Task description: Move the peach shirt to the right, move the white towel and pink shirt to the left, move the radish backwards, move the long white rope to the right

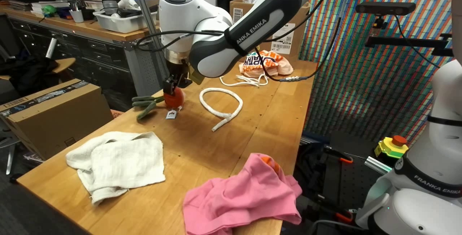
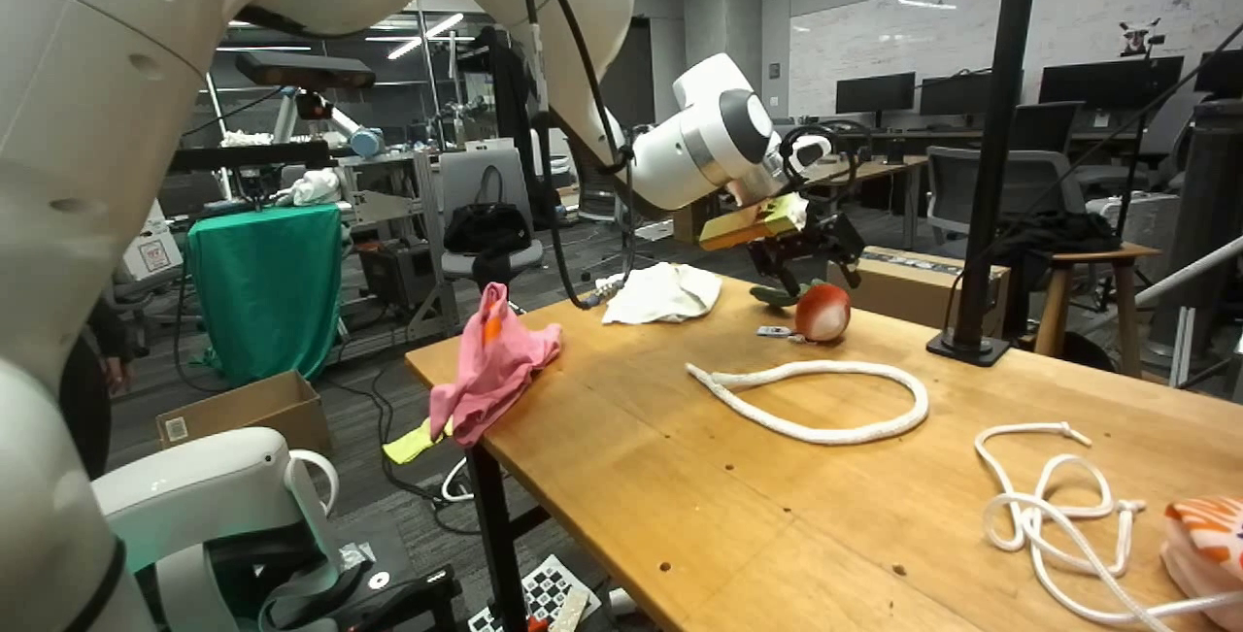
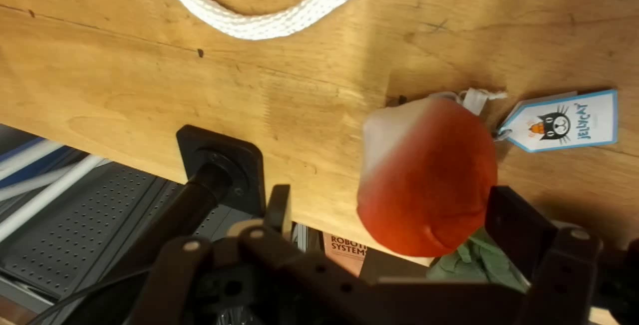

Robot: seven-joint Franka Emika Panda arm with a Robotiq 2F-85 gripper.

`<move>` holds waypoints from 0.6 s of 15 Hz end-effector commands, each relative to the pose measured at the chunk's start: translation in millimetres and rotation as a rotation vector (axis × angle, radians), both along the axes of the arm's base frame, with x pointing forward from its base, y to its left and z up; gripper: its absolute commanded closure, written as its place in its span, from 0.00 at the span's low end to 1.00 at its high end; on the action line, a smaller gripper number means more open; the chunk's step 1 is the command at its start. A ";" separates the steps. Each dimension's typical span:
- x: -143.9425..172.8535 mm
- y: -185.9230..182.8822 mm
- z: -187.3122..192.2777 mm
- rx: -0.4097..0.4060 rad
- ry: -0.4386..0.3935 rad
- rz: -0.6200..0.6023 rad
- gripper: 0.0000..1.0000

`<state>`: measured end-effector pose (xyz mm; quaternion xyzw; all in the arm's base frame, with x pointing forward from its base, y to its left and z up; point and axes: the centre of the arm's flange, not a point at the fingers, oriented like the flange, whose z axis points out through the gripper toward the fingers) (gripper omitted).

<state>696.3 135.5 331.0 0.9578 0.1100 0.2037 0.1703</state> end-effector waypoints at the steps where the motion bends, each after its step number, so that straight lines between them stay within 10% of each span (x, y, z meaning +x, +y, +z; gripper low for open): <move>1: -12.6 -29.9 35.4 0.008 -0.013 -0.024 0.00; 9: -44.9 -126.5 59.7 0.025 -0.023 -0.165 0.00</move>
